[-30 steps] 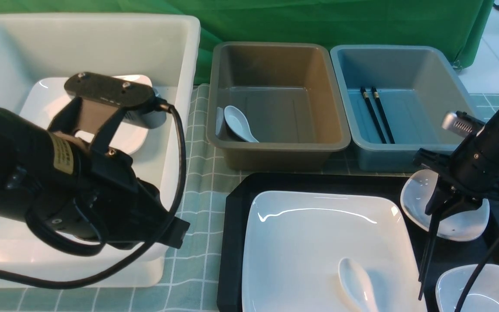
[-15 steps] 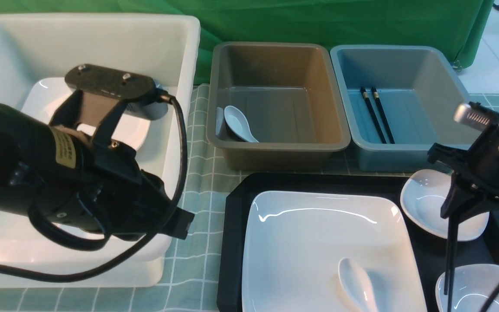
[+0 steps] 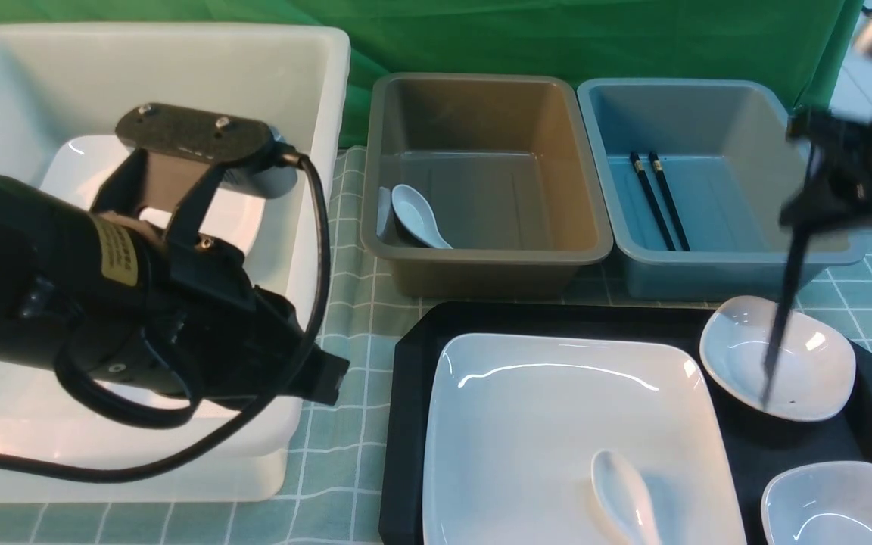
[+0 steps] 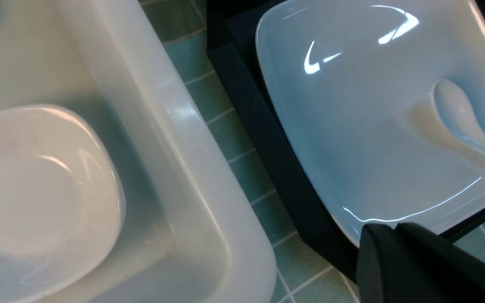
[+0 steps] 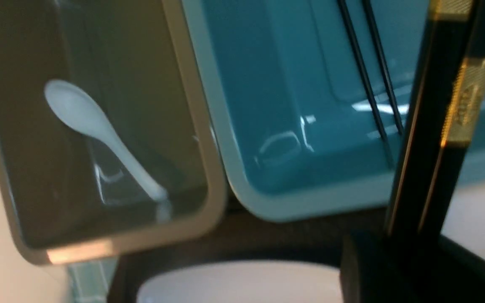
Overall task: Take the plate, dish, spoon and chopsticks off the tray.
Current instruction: Use the right arm to put the chopsticks into the small storage box on the right
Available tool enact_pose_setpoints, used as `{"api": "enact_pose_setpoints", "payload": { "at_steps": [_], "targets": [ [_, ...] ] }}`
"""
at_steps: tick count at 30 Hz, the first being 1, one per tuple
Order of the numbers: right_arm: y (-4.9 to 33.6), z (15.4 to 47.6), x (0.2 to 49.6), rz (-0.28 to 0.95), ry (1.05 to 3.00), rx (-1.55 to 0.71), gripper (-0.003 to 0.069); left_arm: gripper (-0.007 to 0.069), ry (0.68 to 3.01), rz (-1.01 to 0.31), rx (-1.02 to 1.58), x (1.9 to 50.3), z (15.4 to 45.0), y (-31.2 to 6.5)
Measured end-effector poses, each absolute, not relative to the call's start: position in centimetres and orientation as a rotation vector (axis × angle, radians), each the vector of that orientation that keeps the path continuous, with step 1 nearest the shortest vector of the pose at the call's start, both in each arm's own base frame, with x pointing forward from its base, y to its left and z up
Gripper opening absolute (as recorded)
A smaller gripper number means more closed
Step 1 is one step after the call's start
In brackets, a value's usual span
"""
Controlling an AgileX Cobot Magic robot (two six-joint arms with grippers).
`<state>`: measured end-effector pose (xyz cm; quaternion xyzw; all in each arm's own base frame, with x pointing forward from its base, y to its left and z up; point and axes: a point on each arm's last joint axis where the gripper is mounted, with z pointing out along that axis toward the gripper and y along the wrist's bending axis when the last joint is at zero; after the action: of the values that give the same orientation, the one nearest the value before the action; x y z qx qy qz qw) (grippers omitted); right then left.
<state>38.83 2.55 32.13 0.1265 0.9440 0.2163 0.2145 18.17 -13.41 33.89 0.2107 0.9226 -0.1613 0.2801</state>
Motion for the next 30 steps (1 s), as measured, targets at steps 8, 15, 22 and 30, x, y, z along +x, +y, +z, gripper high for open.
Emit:
{"api": "enact_pose_setpoints", "payload": {
  "at_steps": [8,15,22,30],
  "targets": [
    [1.9,31.2,46.5,0.626,2.518,0.35,0.0144,0.001,2.489,-0.512,0.537,17.9,34.0,-13.8],
    [1.5,28.4,51.7,0.626,2.405,0.384,0.0144,0.001,2.499,-0.561,0.52,17.8,34.0,-14.0],
    [1.5,25.7,53.6,0.521,2.358,0.333,0.0144,0.001,2.513,-0.557,0.525,17.7,33.9,-14.0],
    [4.3,25.0,53.1,0.444,2.447,0.127,0.0274,0.001,2.521,-0.555,0.527,17.6,33.9,-14.0]
  ]
}}
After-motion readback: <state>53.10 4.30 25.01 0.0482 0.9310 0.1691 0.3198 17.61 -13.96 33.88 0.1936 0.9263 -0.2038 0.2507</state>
